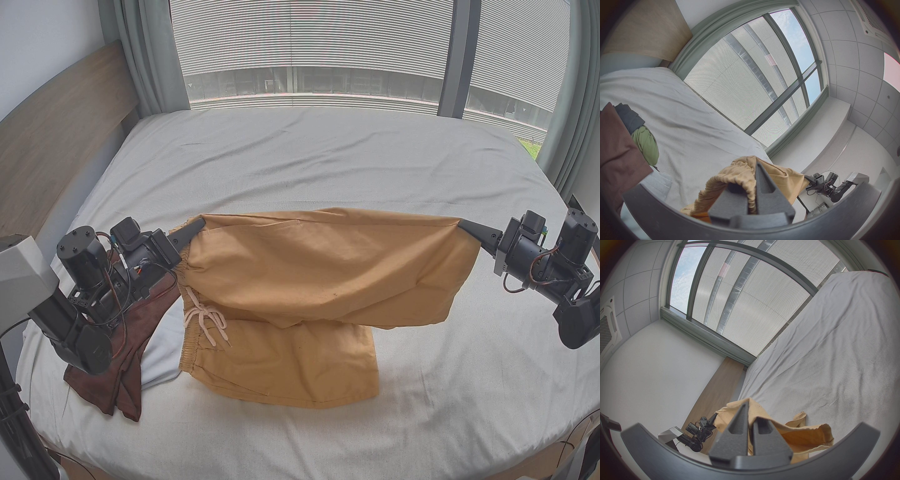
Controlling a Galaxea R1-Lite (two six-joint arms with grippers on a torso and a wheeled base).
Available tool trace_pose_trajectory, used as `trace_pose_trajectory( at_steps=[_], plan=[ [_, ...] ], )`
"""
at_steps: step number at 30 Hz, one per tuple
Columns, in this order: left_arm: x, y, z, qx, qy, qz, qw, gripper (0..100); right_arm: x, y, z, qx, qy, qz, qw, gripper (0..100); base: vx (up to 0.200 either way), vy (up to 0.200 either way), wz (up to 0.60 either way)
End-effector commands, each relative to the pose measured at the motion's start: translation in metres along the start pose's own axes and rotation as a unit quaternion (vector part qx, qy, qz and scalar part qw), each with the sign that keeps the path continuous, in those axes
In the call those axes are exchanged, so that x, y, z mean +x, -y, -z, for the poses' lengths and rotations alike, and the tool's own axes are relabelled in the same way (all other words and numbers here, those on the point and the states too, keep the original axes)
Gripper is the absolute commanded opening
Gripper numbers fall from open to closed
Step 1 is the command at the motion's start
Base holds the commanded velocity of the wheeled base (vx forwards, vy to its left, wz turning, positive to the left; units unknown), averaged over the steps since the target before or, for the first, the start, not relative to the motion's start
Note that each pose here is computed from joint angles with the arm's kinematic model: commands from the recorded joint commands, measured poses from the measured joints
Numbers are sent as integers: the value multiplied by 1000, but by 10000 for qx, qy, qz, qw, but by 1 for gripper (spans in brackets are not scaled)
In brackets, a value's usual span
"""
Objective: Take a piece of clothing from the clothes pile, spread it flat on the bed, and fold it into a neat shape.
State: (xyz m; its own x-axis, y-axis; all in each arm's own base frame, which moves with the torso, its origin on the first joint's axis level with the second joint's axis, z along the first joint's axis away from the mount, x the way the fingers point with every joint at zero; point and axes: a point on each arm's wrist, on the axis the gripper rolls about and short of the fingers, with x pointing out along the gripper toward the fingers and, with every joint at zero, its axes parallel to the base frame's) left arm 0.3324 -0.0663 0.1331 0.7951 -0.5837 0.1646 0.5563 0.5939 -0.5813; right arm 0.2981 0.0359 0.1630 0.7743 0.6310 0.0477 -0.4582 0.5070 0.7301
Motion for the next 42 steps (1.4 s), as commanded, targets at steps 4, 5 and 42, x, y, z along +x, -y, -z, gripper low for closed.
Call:
trace_pose_trajectory(
  at_steps=[4, 5, 42],
  plan=[
    [-1, -1, -5, 30, 82, -12, 10000, 0, 0, 5, 0, 29, 1, 60, 10000, 0, 0, 0, 0],
    [-1, -2, -5, 24, 71, -22, 10000, 0, 0, 5, -1, 23, 16, 66, 10000, 0, 0, 0, 0],
    [-1, 8, -17, 111, 266, 109, 9995, 0, 17, 4, 6, -145, -169, -85, 9997, 0, 0, 0, 0]
  ],
)
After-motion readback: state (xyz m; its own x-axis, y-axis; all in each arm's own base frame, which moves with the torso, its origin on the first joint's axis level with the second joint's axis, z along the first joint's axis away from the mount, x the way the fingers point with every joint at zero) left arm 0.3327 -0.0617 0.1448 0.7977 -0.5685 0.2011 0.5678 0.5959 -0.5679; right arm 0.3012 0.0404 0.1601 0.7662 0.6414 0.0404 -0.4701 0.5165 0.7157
